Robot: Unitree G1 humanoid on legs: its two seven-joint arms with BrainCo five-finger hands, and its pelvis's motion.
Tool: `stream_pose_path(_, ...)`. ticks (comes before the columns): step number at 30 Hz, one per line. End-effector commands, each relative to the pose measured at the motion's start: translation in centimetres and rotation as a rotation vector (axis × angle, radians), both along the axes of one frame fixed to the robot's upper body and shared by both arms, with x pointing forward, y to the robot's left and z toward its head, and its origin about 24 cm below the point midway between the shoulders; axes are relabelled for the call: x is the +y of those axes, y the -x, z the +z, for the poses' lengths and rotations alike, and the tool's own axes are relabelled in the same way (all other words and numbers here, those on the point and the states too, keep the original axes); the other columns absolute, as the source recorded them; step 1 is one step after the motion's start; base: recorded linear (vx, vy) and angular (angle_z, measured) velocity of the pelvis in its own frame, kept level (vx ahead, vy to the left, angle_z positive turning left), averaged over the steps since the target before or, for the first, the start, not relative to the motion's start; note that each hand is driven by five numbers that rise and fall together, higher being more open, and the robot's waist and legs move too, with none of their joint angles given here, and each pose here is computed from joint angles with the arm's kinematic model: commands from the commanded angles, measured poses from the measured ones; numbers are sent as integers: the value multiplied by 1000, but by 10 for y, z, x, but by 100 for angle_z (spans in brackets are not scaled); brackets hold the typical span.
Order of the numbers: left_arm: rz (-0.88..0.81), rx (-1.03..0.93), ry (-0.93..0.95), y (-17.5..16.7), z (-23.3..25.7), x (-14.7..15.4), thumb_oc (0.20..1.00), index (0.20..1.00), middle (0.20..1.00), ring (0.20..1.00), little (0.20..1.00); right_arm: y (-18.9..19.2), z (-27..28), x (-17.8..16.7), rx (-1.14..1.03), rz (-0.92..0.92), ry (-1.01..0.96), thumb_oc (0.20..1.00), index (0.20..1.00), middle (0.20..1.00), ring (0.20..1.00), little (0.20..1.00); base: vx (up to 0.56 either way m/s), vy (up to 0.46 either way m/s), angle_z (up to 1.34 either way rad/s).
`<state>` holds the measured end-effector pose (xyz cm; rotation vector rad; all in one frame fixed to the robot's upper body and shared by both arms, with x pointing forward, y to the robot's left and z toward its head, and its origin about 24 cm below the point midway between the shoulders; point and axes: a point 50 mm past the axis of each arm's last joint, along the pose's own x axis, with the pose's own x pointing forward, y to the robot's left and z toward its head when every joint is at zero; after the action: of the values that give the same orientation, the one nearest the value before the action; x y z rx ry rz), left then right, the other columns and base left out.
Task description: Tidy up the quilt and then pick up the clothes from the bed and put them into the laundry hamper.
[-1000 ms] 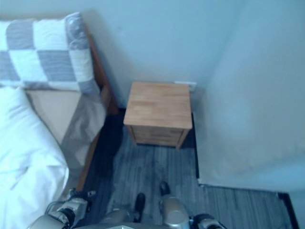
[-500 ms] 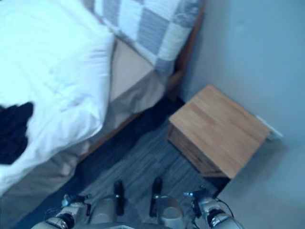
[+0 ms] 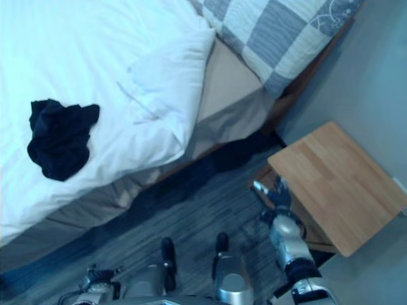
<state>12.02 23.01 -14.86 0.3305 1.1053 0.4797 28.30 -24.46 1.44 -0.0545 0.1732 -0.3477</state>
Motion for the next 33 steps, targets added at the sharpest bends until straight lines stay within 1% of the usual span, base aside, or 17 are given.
stream_pose_path(1,-28,65,-75,6,2,20,1000,1000,1000,1000,1000,-33,68,-2,-182,30,193,1000,1000,1000,1000,1000,162,86,-6)
stream_pose_path(2,1,71,-71,1,4,22,1000,1000,1000,1000,1000,-51,105,3,-247,48,231,1000,1000,1000,1000,1000,72,43,-4)
stream_pose_path(3,8,70,-71,0,4,23,1000,1000,1000,1000,1000,-55,112,4,-258,51,242,1000,1000,1000,1000,1000,99,97,-10)
stream_pose_path(4,65,70,-57,-4,5,24,1000,1000,1000,1000,1000,-68,146,6,-316,70,298,1000,1000,1000,1000,1000,43,77,-7)
stream_pose_path(5,78,68,-54,-4,6,24,1000,1000,1000,1000,1000,-71,154,6,-328,74,316,1000,1000,1000,1000,1000,48,127,-11)
stream_pose_path(6,133,65,-41,-8,8,28,1000,1000,1000,1000,1000,-81,186,9,-386,58,392,1000,1000,1000,1000,1000,14,82,-8)
stream_pose_path(10,121,65,-38,-19,14,40,1000,1000,1000,1000,1000,-93,245,14,-507,-24,467,1000,1000,1000,1000,1000,8,22,-5)
stream_pose_path(11,121,65,-38,-19,14,40,1000,1000,1000,1000,1000,-93,245,14,-507,-24,467,1000,1000,1000,1000,1000,-47,14,1)
stream_pose_path(12,146,45,-34,-28,19,43,1000,1000,1000,1000,1000,-95,286,14,-585,-52,530,1000,1000,1000,1000,1000,-47,9,6)
stream_pose_path(13,147,42,-34,-29,19,43,1000,1000,1000,1000,1000,-96,290,14,-589,-55,540,1000,1000,1000,1000,1000,-77,38,24)
stream_pose_path(15,238,22,50,-35,22,44,1000,1000,1000,1000,1000,-97,319,19,-622,-61,661,1000,1000,1000,1000,1000,-57,39,34)
stream_pose_path(17,303,-5,110,-40,24,43,1000,1000,1000,1000,1000,-100,329,26,-618,-74,760,1000,1000,1000,1000,1000,-28,-6,24)
stream_pose_path(19,304,-30,119,-46,27,47,1000,1000,1000,1000,1000,-103,330,31,-615,-95,826,1000,1000,1000,1000,1000,-23,-32,24)
stream_pose_path(22,304,-40,137,-48,29,50,1000,1000,1000,1000,1000,-106,329,35,-620,-113,865,1000,1000,1000,1000,1000,-25,-42,36)
stream_pose_path(26,295,-22,185,-38,26,55,1000,1000,1000,1000,1000,-108,336,47,-663,-92,925,1000,1000,1000,1000,1000,11,-6,40)
stream_pose_path(30,232,-35,136,-37,29,62,1000,1000,1000,1000,1000,-112,333,68,-678,-94,956,1000,1000,1000,1000,1000,15,-41,18)
stream_pose_path(33,215,-36,110,-36,29,64,1000,1000,1000,1000,1000,-114,328,75,-649,-100,993,1000,1000,1000,1000,1000,25,-30,17)
